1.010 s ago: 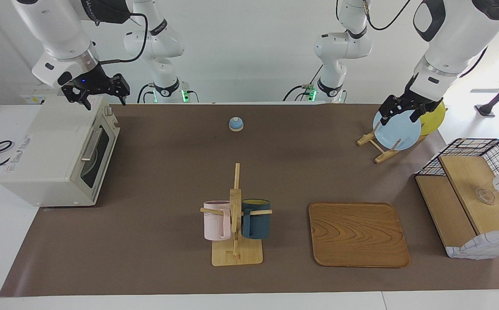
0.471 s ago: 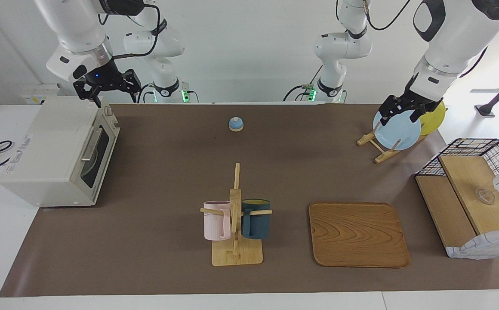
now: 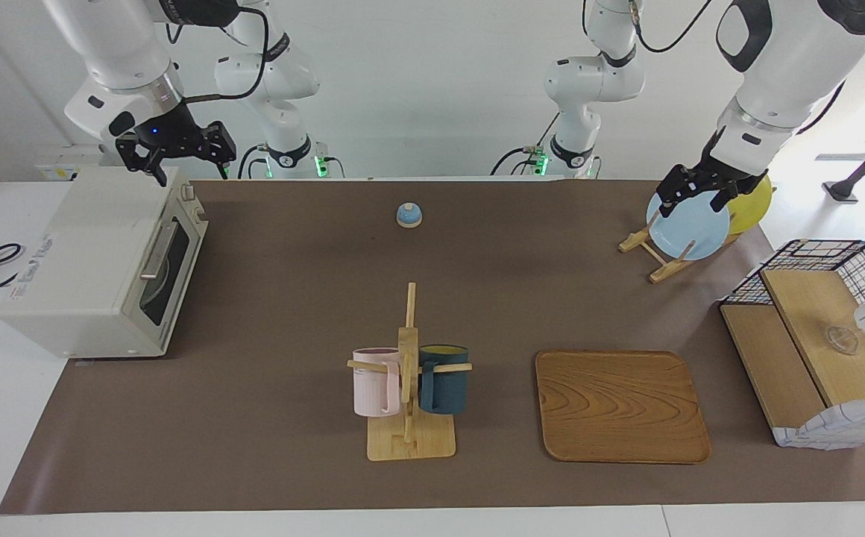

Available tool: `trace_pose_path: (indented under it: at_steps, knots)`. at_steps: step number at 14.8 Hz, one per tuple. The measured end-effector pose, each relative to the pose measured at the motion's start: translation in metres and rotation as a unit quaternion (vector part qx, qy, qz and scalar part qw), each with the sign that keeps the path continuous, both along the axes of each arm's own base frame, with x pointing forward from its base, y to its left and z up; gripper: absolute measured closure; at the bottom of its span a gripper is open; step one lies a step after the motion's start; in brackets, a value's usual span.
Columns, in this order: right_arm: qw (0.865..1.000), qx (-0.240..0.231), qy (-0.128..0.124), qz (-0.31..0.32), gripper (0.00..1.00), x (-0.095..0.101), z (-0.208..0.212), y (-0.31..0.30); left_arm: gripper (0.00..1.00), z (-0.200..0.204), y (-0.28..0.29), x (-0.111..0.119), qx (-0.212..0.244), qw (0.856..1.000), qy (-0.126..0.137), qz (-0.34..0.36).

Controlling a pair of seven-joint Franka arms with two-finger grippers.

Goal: Put corn in oven

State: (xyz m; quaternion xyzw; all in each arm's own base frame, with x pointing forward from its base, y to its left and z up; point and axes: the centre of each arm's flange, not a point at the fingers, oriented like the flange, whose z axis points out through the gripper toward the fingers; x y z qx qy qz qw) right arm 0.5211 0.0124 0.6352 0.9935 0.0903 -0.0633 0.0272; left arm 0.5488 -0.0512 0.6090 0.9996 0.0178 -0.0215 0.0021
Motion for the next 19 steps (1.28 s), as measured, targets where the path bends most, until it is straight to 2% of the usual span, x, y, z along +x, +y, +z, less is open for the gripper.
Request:
trace_pose_path:
  at_steps: [10,14,19]
  knots:
    - [1.000,0.002,-0.001,-0.007,0.00,0.000,0.001,-0.006,0.00,0.000,0.000,0.000,0.000,1.000,0.000,0.000]
    - [0.999,-0.001,-0.015,-0.034,0.00,0.007,-0.012,-0.011,0.00,0.000,0.000,0.000,0.000,1.000,0.000,0.000]
    - [0.999,-0.001,-0.017,-0.040,0.00,0.007,-0.020,-0.016,0.00,0.000,0.000,0.000,0.000,1.000,0.000,0.000]
